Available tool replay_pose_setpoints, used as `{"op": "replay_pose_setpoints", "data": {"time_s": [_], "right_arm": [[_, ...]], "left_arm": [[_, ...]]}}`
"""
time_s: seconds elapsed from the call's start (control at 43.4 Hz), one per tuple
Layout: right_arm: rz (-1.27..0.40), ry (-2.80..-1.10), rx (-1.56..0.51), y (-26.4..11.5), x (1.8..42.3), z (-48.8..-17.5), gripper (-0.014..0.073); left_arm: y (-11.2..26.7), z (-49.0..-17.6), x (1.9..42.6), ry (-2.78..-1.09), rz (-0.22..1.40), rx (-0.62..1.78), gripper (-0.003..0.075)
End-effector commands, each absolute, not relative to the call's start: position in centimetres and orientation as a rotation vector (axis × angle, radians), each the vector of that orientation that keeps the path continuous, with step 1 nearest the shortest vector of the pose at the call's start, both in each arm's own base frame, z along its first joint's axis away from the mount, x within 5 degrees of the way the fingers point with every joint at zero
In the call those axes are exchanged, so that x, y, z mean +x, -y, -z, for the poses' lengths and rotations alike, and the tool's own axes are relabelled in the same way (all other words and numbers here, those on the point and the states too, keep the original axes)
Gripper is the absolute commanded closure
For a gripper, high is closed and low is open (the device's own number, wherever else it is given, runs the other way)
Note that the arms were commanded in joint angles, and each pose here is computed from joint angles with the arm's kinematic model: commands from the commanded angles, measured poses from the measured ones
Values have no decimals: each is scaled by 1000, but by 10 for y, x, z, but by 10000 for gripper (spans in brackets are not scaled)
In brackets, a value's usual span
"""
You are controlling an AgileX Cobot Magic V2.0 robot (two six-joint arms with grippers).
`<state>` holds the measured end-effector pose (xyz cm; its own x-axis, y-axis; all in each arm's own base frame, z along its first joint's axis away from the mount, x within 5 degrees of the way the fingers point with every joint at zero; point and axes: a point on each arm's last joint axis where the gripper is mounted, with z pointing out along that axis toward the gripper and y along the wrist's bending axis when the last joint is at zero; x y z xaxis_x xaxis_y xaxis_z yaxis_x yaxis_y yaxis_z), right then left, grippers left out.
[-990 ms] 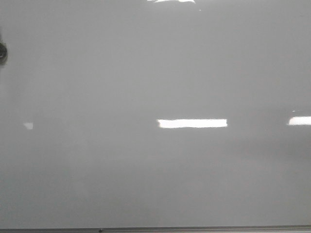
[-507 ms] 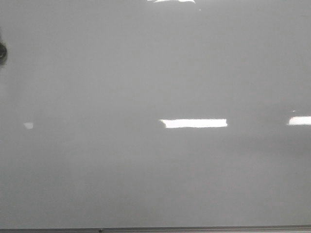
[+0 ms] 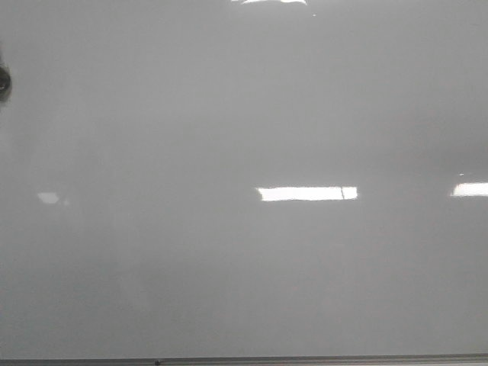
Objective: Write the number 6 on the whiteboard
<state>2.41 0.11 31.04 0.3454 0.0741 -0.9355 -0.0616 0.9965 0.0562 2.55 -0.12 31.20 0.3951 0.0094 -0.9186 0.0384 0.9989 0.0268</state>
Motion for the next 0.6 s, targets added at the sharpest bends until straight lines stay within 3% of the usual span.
{"op": "replay_pose_setpoints", "data": {"time_s": [0.0,0.253,0.576], "right_arm": [[-77,-1143,5,-1,16,-344,662],[-77,-1270,3,-2,31,-380,662],[-71,-1617,2,-4,87,-364,662]], "left_arm": [[1,-348,18,-1113,27,49,741],[3,-387,37,-1277,32,69,741],[7,-369,84,-1599,39,94,741]]}}
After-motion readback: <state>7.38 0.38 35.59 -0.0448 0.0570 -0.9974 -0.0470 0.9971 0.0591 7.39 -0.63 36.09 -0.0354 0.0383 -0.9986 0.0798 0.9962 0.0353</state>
